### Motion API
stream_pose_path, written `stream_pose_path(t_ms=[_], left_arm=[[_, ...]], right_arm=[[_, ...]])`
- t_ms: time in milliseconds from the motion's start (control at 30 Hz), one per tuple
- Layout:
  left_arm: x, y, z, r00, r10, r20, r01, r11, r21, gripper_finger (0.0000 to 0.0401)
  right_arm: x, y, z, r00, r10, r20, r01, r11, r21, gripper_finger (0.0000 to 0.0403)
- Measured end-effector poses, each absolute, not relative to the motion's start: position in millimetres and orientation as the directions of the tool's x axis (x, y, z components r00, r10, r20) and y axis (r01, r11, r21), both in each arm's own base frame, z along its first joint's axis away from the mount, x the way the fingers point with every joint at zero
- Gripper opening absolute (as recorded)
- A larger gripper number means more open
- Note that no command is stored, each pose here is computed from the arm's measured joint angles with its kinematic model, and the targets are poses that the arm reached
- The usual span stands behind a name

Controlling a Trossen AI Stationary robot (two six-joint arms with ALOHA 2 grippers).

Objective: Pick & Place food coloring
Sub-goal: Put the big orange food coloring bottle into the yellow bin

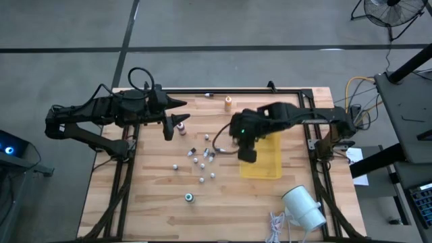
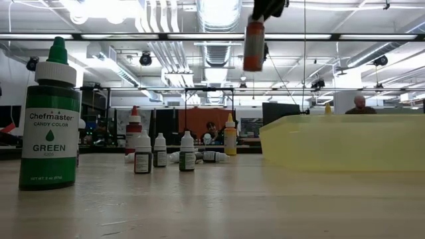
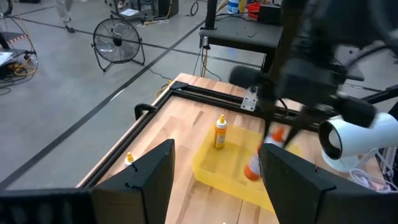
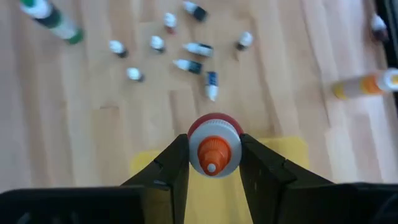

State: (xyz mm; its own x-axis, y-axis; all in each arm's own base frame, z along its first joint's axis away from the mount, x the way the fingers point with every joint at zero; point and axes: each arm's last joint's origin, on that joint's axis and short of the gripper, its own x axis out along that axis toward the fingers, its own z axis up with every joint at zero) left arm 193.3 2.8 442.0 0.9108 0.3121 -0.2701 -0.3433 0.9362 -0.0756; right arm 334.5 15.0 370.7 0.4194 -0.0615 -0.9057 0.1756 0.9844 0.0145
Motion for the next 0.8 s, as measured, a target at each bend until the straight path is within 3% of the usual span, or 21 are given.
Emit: stream_pose_path(t_ms=[467,567,800], left_arm=[[193,3,442,0.911,0.312,-0.270,-0.342,0.937,-0.069,0.0204],[193,3,442,0.911,0.312,-0.270,-0.342,0.937,-0.069,0.0204],[193,3,442,0.911,0.312,-0.270,-0.342,0.937,-0.069,0.0204]], right_arm=[[304,-39,313,0.283,-0.124,-0.951,0.354,0.935,-0.016,0.0106],[298,-49,299,0.298,-0.126,-0.946,0.356,0.934,-0.013,0.0106],[281,-75,270,0.214,-0.116,-0.970,0.368,0.930,-0.030,0.0106]])
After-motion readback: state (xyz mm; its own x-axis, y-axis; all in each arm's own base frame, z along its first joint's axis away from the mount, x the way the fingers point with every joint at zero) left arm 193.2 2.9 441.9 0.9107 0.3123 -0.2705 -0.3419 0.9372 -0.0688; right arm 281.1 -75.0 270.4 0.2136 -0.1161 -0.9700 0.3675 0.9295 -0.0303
